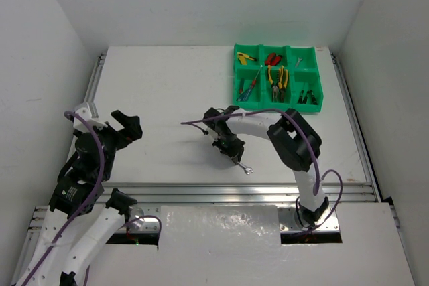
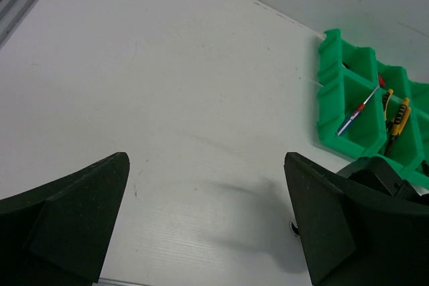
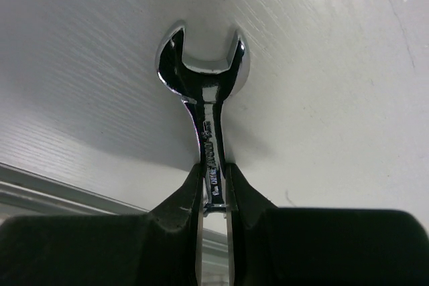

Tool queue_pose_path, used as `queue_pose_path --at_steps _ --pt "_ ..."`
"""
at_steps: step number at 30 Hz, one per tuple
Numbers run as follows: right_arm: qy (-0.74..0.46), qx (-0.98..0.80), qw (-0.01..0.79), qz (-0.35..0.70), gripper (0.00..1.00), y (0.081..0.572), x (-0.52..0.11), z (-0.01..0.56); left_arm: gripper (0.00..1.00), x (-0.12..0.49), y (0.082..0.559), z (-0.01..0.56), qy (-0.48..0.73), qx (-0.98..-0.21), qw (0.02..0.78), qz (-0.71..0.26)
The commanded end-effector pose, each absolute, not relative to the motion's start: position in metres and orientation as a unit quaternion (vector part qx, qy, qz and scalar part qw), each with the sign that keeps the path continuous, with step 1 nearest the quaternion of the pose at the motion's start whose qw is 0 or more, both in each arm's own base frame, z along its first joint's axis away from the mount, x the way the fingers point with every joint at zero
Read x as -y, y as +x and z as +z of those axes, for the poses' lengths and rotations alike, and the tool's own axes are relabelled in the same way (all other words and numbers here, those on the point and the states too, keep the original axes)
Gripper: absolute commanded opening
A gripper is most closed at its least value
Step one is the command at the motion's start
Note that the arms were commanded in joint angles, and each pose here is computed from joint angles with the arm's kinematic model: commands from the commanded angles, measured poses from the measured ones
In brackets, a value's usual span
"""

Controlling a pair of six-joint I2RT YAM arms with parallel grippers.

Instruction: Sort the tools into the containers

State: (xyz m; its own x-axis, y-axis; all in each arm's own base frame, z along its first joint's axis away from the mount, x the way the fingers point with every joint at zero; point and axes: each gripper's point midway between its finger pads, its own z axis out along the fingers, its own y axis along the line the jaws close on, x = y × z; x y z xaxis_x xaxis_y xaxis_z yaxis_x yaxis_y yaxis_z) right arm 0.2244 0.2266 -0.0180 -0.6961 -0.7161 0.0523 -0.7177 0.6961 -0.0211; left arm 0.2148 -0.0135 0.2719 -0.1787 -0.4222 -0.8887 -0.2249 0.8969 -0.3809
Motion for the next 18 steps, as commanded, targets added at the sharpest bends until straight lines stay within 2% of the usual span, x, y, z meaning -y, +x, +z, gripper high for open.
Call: queue_pose_path --at_steps 1,6,18 --pt "0.37 0.924 -0.087 -0.035 0.0 0.255 -0.269 -0.045 0.98 0.015 0.22 0.28 -0.207 -0.755 0.617 -0.086" --pt "0.358 0.921 -0.15 -0.047 0.0 0.27 -0.274 -0.004 0.99 0.015 0.22 0.28 -0.207 -0.755 0.616 -0.086" --pt "0.287 0.933 -0.212 -0.051 0.0 0.306 -0.247 0.046 0.99 0.014 0.22 0.281 -0.209 -0.753 0.618 -0.086"
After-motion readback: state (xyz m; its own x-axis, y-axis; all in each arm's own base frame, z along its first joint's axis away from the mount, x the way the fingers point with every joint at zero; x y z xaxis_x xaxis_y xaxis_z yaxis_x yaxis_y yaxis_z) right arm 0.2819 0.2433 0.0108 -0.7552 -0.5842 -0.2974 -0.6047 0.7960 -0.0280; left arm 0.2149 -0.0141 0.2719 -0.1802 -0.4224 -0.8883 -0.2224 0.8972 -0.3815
